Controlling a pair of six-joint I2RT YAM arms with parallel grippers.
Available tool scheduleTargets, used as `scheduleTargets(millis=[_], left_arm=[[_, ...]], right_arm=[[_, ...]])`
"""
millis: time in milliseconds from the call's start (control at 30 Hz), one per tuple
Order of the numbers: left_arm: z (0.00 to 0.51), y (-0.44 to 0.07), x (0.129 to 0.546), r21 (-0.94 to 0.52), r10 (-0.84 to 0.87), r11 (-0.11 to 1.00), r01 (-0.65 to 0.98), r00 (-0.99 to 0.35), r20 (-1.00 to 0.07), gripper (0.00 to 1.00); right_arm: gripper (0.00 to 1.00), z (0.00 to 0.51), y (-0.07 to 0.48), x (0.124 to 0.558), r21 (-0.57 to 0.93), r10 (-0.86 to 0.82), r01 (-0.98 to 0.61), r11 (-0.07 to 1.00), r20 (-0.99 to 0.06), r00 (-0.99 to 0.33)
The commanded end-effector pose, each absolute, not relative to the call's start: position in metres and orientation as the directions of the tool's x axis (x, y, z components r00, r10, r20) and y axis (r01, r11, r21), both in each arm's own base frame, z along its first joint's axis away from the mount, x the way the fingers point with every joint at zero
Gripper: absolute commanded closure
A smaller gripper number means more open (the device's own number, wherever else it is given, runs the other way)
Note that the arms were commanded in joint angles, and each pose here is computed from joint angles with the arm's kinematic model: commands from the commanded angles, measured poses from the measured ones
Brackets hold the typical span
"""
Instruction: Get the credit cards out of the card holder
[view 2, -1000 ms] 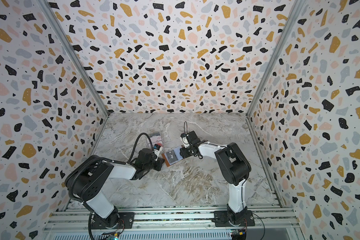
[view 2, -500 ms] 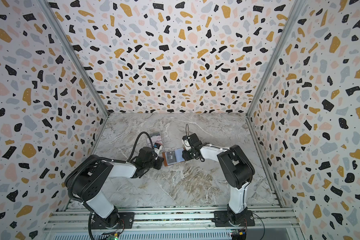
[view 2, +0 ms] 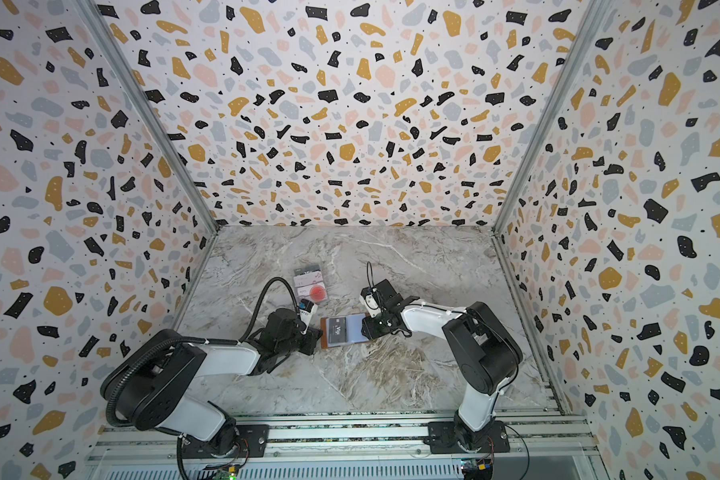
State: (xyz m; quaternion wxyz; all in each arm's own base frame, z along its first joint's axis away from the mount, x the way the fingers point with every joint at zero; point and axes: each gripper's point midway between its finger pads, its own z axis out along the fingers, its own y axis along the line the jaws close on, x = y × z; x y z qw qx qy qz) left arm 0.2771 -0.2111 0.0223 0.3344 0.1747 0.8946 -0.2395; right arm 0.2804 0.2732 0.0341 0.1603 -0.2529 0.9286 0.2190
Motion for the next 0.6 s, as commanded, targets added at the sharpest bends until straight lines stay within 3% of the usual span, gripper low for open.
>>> scheduleTargets(millis=[0,167,267,400,567], left_arm=[[0.021,-0.205,0.267,-0.309,0.158,0.847,0.433,-0.760,-0.631,0.90],[0.056,-0.202,0.288,-0.245,0.146,0.876,0.416,-0.713,-0.686,0.79],[0.075,-0.217,0.300,-0.245,0.162,0.849,0.469,-0.672,-0.723,0.76],[0.078,-0.237,0.309,-0.248,0.214,0.796,0.552,-0.641,-0.737,0.81],[0.061,-0.244,0.309,-0.248,0.266,0.772,0.585,-0.652,-0.711,0.90]], right_arm=[[0.59,0.058,0.266,0.279,0.301,-0.383,-0.527,0.794,-0.425,-0.820],[0.46,0.084,0.261,0.295,0.239,-0.370,-0.519,0.821,-0.470,-0.801],[0.43,0.095,0.281,0.292,0.349,-0.360,-0.553,0.756,-0.485,-0.797],[0.44,0.098,0.317,0.284,0.536,-0.342,-0.558,0.633,-0.453,-0.824],[0.49,0.096,0.339,0.285,0.654,-0.285,-0.504,0.565,-0.419,-0.862]])
